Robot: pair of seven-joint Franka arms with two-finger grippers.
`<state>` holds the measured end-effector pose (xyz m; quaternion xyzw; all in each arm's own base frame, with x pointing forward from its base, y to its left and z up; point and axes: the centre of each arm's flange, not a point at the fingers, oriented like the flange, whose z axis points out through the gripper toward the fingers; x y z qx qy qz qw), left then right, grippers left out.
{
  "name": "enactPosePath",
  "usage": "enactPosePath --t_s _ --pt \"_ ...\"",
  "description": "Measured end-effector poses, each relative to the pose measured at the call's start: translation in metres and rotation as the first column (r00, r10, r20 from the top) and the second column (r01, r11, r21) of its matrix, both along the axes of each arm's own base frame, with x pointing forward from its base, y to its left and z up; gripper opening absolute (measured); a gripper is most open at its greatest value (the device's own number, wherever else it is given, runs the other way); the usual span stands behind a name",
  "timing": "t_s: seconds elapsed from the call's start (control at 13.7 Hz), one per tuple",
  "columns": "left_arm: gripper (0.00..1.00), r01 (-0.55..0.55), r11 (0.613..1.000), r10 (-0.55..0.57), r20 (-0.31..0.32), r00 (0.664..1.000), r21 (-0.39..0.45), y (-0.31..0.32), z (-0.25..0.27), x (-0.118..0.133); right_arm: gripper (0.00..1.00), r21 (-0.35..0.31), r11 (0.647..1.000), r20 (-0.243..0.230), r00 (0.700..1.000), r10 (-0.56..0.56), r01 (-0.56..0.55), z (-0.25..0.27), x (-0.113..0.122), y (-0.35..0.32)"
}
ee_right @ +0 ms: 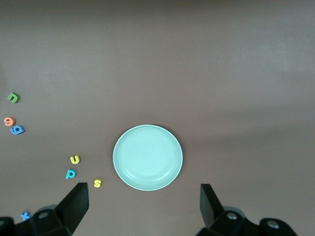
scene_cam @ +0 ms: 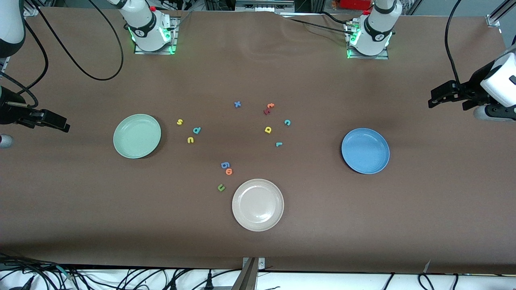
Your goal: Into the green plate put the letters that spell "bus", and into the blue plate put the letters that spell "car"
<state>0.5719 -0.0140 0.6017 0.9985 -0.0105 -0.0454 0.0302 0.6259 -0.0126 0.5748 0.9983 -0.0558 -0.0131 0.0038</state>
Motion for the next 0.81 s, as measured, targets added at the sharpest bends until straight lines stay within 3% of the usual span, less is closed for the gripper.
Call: enactPosePath --t_s 0.81 --pt "1.0 -0.005 1.0 0.005 0.0 1.0 0.0 0.0039 0.0 0.0001 1.0 0.001 1.0 -0.002 1.0 0.005 -0.005 -0.0015 0.0006 0.003"
